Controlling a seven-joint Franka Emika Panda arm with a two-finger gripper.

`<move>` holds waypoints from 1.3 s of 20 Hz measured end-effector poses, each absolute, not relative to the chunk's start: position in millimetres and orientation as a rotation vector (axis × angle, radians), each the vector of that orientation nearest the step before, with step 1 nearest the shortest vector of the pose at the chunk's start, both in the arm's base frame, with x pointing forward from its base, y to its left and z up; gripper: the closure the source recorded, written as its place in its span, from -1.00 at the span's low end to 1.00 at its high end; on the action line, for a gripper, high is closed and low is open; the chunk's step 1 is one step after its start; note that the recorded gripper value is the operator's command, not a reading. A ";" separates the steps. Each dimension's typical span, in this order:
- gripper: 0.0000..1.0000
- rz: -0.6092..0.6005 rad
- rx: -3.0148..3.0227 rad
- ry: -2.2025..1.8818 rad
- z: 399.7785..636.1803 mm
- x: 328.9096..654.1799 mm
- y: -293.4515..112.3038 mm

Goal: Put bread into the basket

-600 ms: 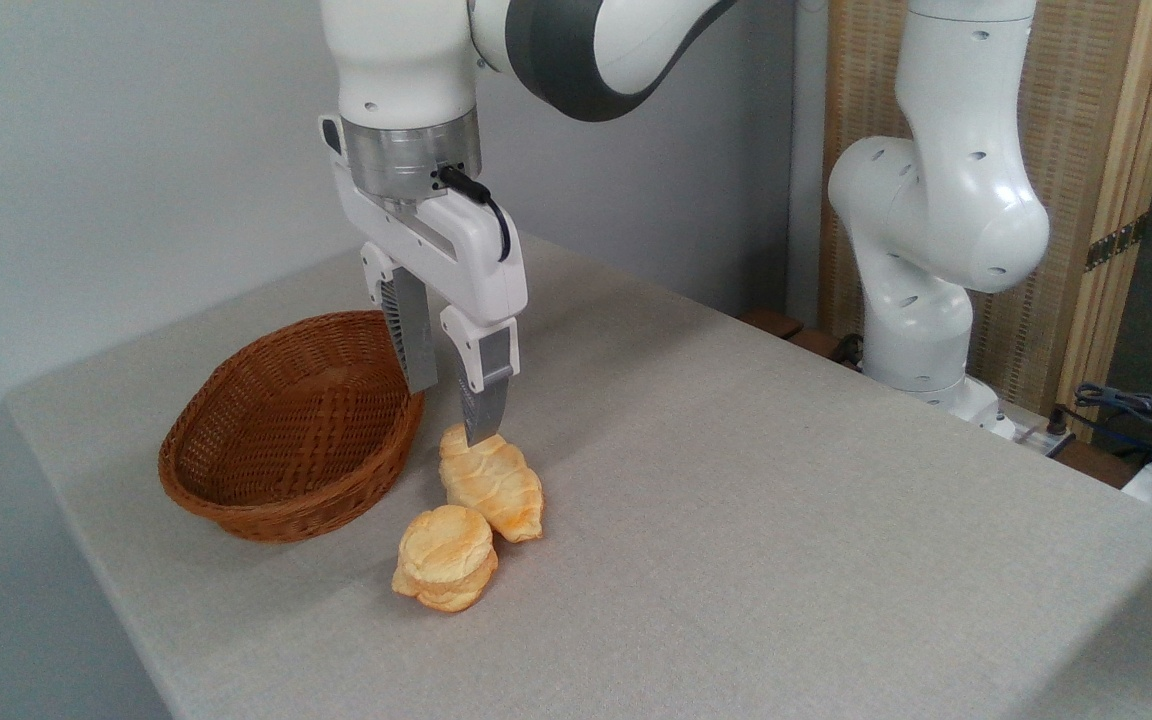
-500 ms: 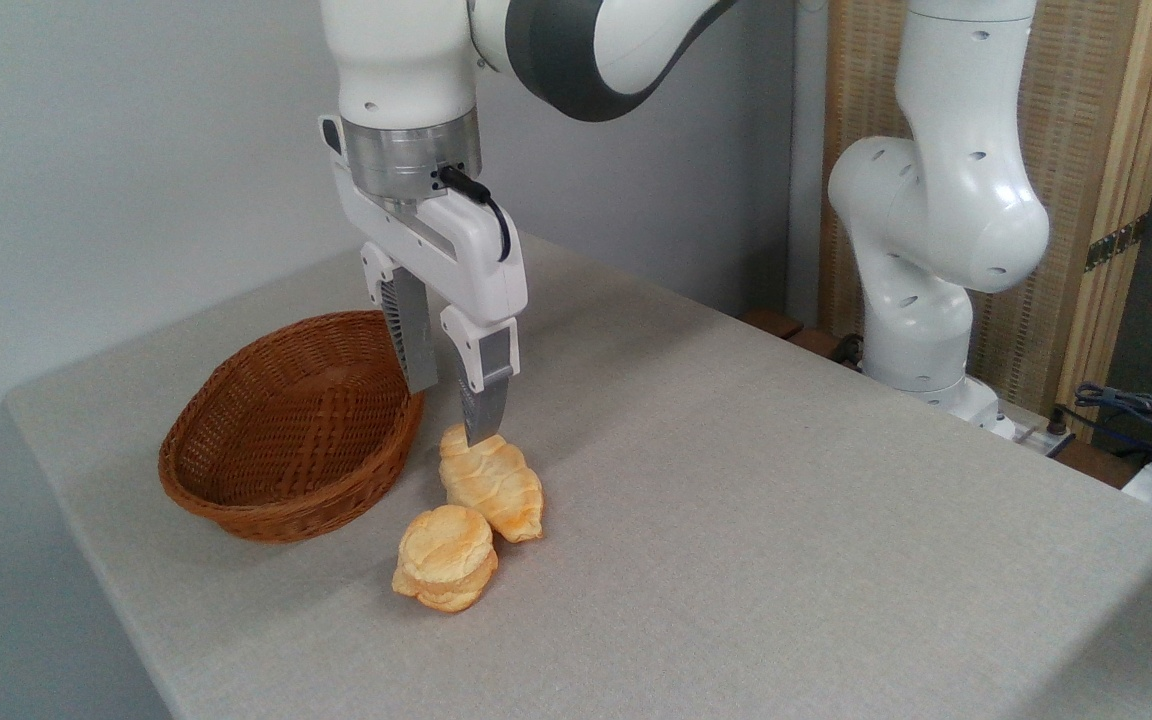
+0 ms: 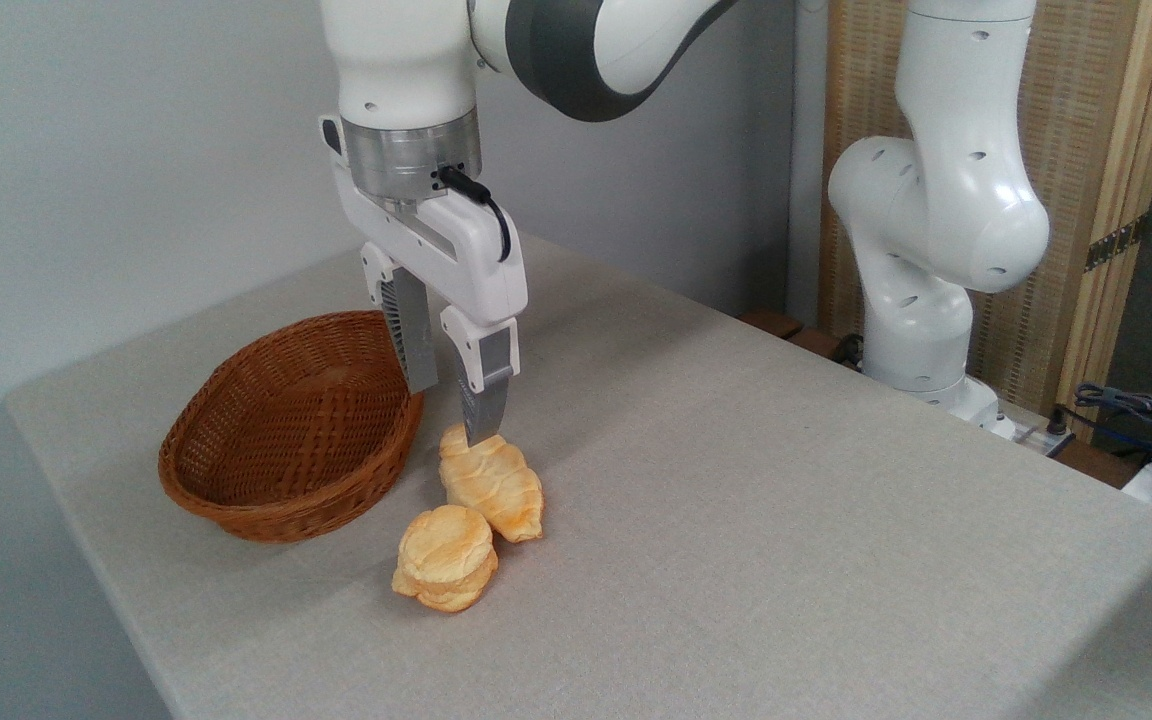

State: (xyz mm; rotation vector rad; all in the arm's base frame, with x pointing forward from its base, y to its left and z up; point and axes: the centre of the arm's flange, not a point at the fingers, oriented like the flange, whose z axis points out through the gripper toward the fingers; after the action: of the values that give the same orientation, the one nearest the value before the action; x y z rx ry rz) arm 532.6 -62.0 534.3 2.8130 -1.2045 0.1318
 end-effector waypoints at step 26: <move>-0.97 0.096 2.857 -1.398 417.8 569.8 -52.9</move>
State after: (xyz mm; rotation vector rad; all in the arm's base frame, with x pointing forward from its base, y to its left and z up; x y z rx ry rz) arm 569.8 -52.9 417.8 2.8571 -1.3978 0.0959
